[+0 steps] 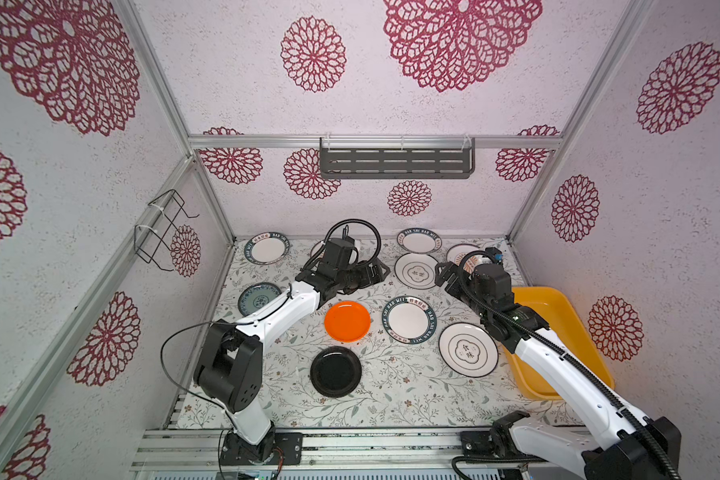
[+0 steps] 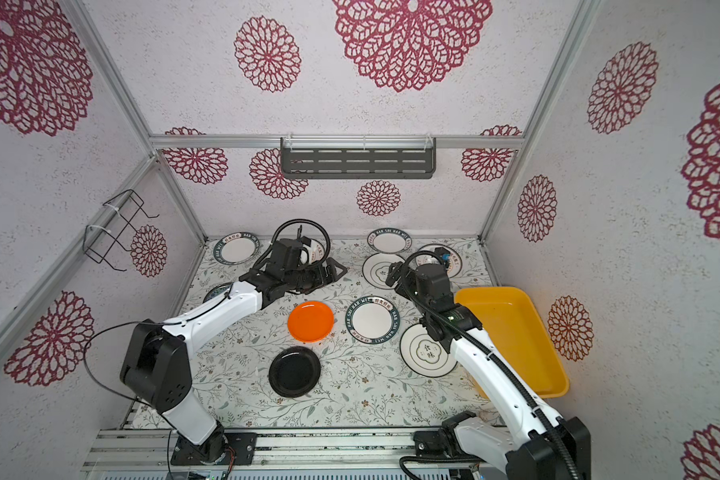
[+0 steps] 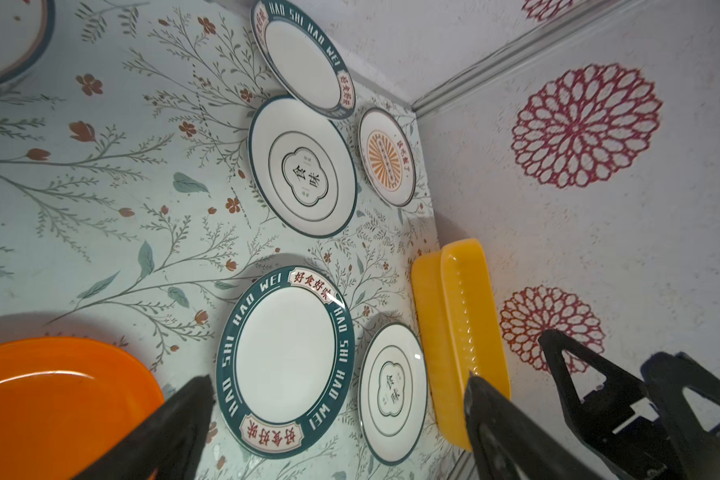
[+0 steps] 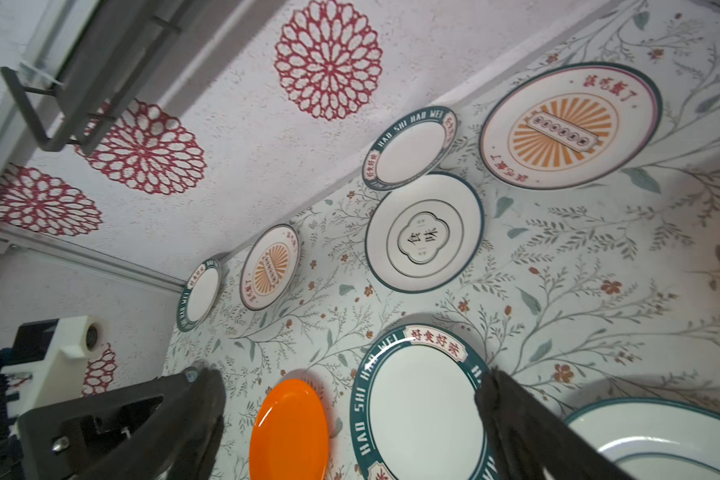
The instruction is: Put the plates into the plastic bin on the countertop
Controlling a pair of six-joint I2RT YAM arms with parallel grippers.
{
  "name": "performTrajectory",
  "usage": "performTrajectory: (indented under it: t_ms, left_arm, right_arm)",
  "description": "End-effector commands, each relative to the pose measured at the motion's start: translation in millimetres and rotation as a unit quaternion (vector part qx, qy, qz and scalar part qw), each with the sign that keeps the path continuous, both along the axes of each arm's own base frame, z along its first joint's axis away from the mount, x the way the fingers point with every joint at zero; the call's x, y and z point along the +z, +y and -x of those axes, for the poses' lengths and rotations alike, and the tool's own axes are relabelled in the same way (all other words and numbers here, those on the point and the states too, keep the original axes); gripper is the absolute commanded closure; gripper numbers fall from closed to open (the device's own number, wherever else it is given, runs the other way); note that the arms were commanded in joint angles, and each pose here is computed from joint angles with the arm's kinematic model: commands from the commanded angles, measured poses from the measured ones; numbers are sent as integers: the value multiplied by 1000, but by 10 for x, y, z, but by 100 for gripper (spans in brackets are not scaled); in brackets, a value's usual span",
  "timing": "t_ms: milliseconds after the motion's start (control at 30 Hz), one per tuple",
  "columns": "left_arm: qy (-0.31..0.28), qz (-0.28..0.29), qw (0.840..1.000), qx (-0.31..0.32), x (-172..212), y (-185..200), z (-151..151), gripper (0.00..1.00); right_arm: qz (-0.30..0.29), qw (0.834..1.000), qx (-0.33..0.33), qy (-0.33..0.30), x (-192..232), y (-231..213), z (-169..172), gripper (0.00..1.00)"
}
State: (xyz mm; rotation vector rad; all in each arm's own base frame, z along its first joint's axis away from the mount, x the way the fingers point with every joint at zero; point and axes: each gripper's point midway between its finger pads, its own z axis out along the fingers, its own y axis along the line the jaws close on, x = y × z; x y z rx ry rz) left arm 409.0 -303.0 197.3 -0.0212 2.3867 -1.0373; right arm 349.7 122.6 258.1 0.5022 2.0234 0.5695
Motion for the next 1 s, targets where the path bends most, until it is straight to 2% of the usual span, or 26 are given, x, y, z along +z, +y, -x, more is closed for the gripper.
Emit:
performTrajectory:
  t_ms: [0,167,433,667,767,967]
  left_arm:
    - [5,-34,997,-69,-119,-71,96,3]
    - [13,-44,995,-88,-323,-116,87,3]
    - [7,-40,996,-86,-516,-245,-41,3]
    - [-3,-37,997,-72,-704,-393,-365,3]
    - [-6,-35,997,-71,-715,-442,-477,3]
    - [-11,-31,998,-58,-635,-389,-536,3]
  right_arm:
    - [-5,999,-36,6,-2,-129,62,1]
    - [27,998,-57,26,-90,-280,168,1]
    - [28,999,-41,12,-126,-321,205,1]
    - [-26,999,-7,-18,-151,-244,-160,1]
    - [-67,998,-8,4,-332,-258,-367,1]
    - [-91,995,-11,48,-769,-329,-740,1]
